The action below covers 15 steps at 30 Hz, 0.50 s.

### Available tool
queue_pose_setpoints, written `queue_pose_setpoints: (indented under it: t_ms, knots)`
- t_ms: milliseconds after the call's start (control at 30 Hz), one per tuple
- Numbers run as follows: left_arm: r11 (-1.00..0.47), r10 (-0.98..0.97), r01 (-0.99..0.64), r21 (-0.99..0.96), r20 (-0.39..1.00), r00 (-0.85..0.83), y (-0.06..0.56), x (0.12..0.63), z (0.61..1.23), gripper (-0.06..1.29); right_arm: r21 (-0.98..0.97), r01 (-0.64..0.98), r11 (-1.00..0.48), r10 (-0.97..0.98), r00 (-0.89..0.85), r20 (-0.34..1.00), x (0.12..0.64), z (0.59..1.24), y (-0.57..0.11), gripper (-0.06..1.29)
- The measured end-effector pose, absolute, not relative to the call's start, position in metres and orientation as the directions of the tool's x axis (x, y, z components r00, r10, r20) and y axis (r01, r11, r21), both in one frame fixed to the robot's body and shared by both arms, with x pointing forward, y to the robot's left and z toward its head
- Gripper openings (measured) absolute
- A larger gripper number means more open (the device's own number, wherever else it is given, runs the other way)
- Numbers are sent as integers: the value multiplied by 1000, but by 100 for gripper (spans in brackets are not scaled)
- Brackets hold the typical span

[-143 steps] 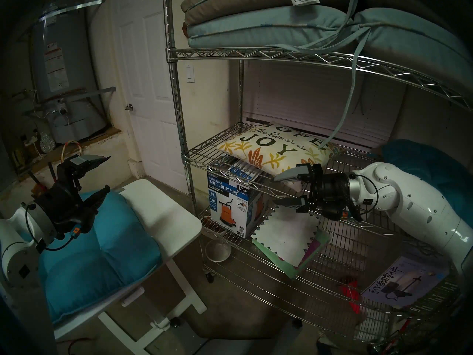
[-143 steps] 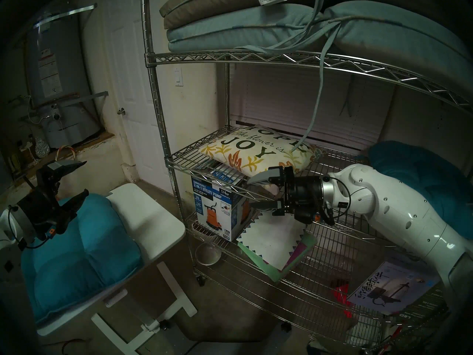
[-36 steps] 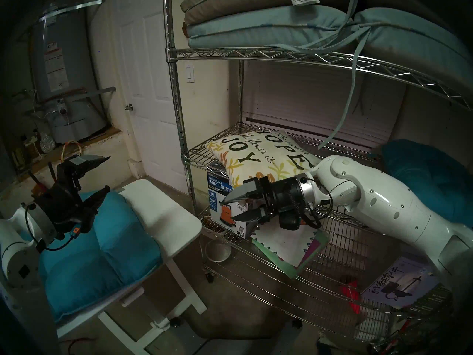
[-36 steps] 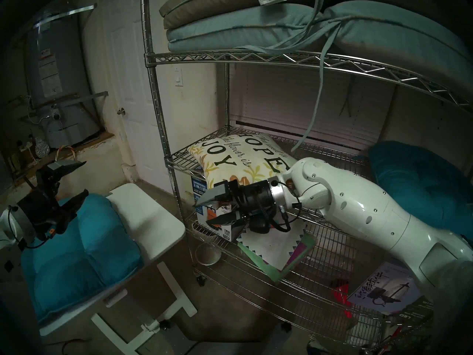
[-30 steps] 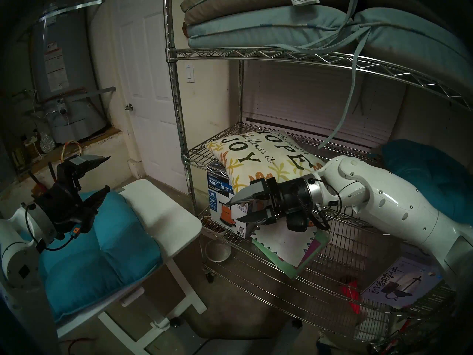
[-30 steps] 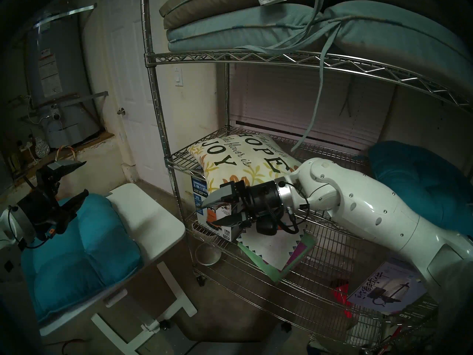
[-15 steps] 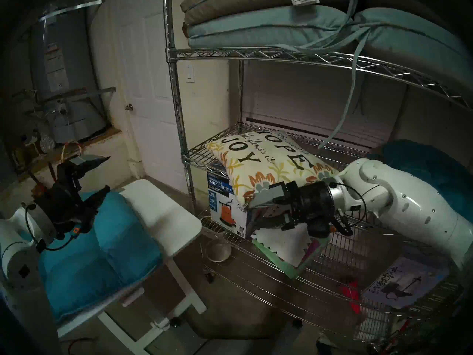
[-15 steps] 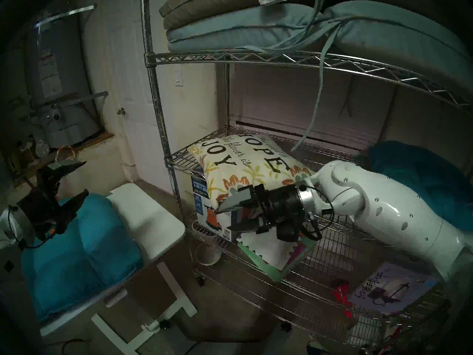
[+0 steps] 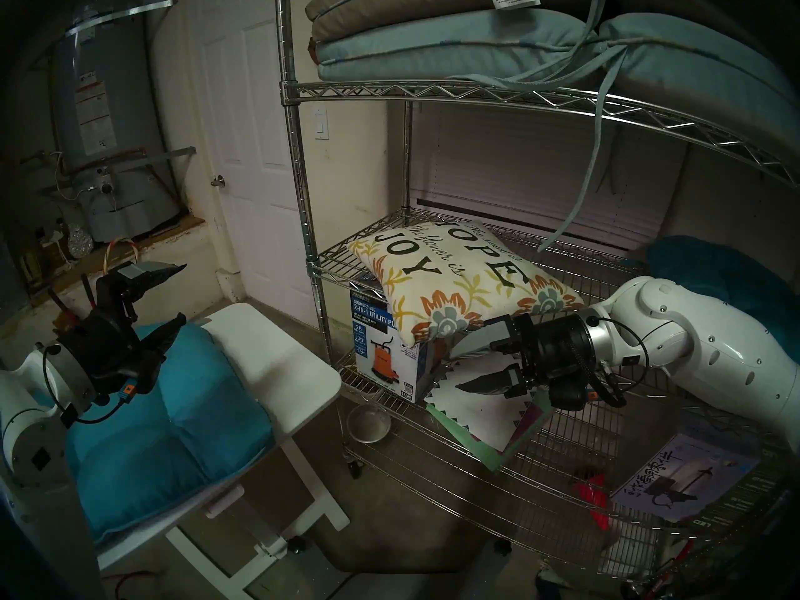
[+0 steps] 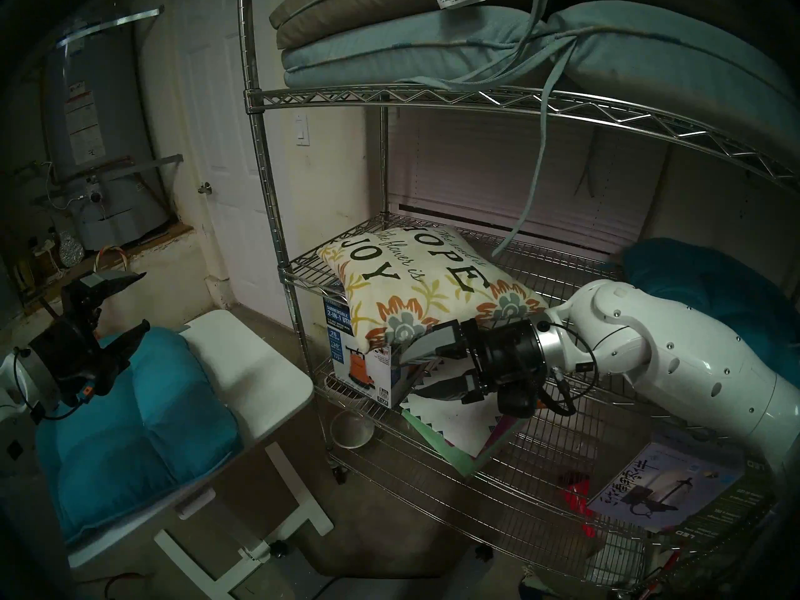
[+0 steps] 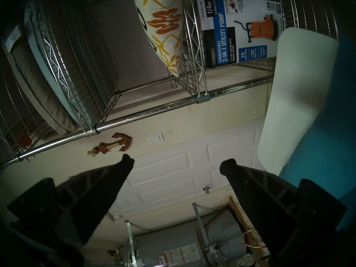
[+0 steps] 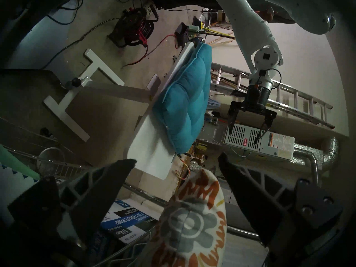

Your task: Take cushion off the shelf

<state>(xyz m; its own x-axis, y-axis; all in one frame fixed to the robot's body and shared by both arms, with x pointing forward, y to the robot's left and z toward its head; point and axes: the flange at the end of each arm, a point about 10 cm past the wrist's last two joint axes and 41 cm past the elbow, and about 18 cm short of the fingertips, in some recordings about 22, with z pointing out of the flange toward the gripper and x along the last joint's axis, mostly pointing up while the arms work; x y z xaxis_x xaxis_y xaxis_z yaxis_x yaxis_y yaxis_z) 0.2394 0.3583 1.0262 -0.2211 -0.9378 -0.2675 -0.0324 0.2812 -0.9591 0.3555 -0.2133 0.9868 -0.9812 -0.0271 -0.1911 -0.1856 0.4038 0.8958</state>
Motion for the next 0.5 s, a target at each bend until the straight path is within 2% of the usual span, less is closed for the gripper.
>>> queue_pose_setpoints:
  t_ms: [333, 500]
  knots:
    - [281, -936, -38, -959, -265, -230, 358, 243, 1026, 127, 893, -181, 411, -14, -981, -193, 355, 988, -217, 123]
    - [236, -944, -57, -970, -216, -249, 361, 257, 1018, 127, 893, -181, 413, -12, -981, -193, 355, 988, -218, 123]
